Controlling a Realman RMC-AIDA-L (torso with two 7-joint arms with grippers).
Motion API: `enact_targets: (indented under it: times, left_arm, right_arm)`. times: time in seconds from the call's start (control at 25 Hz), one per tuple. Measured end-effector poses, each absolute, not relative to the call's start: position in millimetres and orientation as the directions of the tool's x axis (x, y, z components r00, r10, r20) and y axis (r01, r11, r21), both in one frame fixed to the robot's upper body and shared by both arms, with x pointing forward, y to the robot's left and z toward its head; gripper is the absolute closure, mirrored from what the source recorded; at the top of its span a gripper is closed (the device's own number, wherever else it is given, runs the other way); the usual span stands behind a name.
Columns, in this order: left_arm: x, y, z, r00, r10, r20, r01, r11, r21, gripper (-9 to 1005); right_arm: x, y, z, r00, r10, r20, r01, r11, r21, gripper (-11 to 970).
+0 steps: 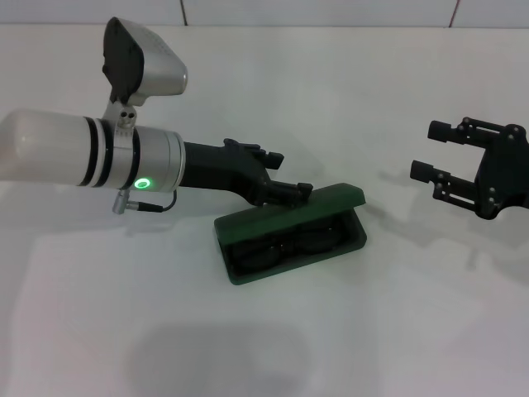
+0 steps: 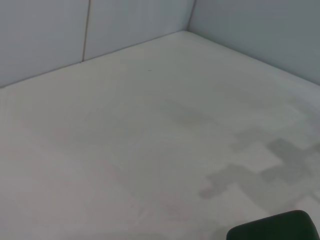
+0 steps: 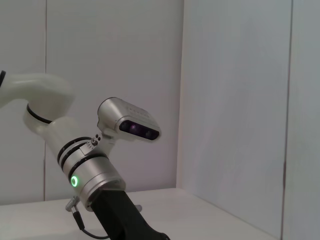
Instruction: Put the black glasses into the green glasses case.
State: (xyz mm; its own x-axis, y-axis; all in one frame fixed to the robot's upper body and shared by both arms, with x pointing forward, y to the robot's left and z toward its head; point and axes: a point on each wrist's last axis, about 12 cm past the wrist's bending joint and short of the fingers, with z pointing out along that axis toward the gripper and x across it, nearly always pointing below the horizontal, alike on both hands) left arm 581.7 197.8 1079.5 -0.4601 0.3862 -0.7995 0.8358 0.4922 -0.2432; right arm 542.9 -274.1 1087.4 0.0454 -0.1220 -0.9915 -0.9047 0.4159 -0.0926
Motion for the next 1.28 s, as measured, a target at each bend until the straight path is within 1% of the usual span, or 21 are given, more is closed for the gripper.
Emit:
enact_targets:
  times: [0.48, 0.72, 0.88, 1.04, 1.12, 1.2, 1.28]
  left_arm:
    - [579.8, 198.7, 1078.9, -0.415, 0.407, -0.814, 0.858, 0.473, -0.201, 210]
    - [572.0, 193.9, 1072.7, -0.376, 0.448, -0.811, 0.887, 0.429, -0.174, 210]
    - [570.8, 193.4, 1072.6, -0.36, 0.454, -0.815, 0.893, 0.42, -0.16, 210]
    - [572.3, 192.8, 1079.1, -0.332, 0.401, -0.854, 0.898, 0.413, -0.155, 210]
    - [570.4, 194.1, 1086.3, -0.281, 0.339, -0.898, 0.91, 0.39, -0.138, 210]
    - [562.5, 199.4, 1093.8, -0.206, 0.281, -0.937, 0.934, 0.343, -0.103, 210]
    - [551.6, 205.4, 1099.8, -0.128, 0.24, -0.962, 0.96, 0.272, -0.06, 210]
  right_arm:
    - [543.7, -274.0, 1086.4, 0.042, -0.128, -0.991, -0.902, 0.422, -0.093, 355]
    - [544.0, -274.0, 1086.1, 0.041, -0.13, -0.991, -0.9, 0.425, -0.093, 353]
    - [544.3, -274.1, 1085.9, 0.04, -0.132, -0.99, -0.9, 0.427, -0.093, 351]
    - [544.4, -274.2, 1086.0, 0.041, -0.133, -0.99, -0.899, 0.427, -0.094, 349]
    - [544.5, -273.5, 1087.0, 0.046, -0.131, -0.99, -0.902, 0.422, -0.097, 348]
    - [543.8, -272.3, 1088.5, 0.053, -0.126, -0.991, -0.907, 0.409, -0.101, 347]
    - [541.5, -270.5, 1090.8, 0.063, -0.109, -0.992, -0.916, 0.388, -0.101, 346]
